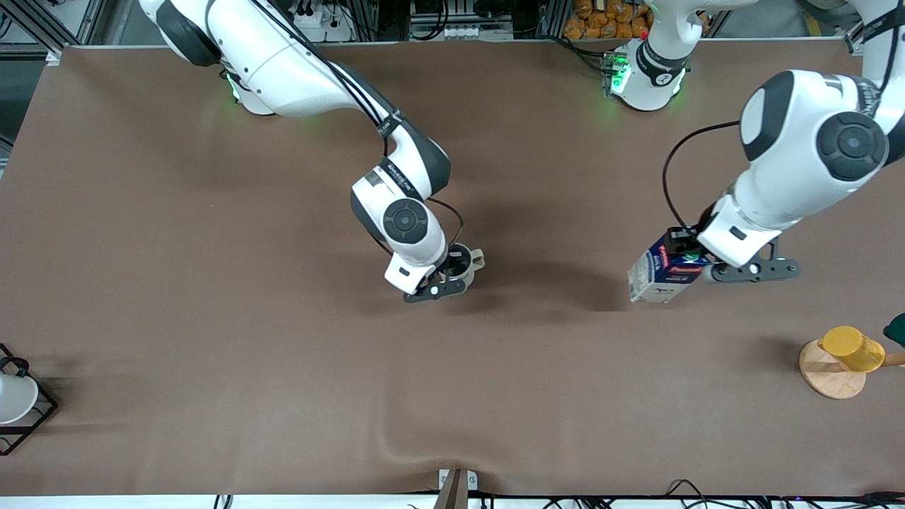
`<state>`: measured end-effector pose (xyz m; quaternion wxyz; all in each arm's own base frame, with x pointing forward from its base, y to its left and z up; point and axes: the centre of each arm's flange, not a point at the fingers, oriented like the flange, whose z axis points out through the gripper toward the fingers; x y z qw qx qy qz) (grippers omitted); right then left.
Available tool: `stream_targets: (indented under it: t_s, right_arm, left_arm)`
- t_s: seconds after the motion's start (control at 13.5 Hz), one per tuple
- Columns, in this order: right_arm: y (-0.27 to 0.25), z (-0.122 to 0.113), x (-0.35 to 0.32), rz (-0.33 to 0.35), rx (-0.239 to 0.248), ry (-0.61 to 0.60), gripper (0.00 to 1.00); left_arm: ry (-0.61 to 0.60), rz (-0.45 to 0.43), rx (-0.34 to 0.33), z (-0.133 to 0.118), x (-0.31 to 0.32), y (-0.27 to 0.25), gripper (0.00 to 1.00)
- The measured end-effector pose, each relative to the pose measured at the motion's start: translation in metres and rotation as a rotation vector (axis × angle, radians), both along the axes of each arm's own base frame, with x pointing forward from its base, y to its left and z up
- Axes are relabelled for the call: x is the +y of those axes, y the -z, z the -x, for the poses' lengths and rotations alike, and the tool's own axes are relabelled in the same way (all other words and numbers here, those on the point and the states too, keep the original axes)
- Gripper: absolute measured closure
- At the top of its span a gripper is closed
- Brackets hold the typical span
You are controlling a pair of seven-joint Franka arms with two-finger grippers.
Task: Place milk next to cup
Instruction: 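Carry the mug with the right gripper to the table middle and release it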
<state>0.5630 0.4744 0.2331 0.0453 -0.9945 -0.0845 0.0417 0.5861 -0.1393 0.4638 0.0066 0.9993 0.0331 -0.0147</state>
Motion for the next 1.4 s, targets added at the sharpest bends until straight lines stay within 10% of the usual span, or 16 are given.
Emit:
stream_targets:
  t_s: [0.22, 0.89, 1.4]
  right_arm:
    - [0.0, -0.006, -0.006, 0.005, -0.006, 0.042, 0.92]
    - [-0.086, -0.034, -0.034, -0.006, -0.051, 0.107, 0.0]
    - [-0.22, -0.077, -0.252, 0.026, 0.039, -0.094, 0.0]
  left_arm:
    - [-0.024, 0.004, 0.008, 0.01, -0.033, -0.001, 0.52]
    - [0.029, 0.007, 0.089, 0.03, -0.066, -0.004, 0.51]
    - [-0.037, 0.069, 0.144, 0.079, -0.18, -0.015, 0.51]
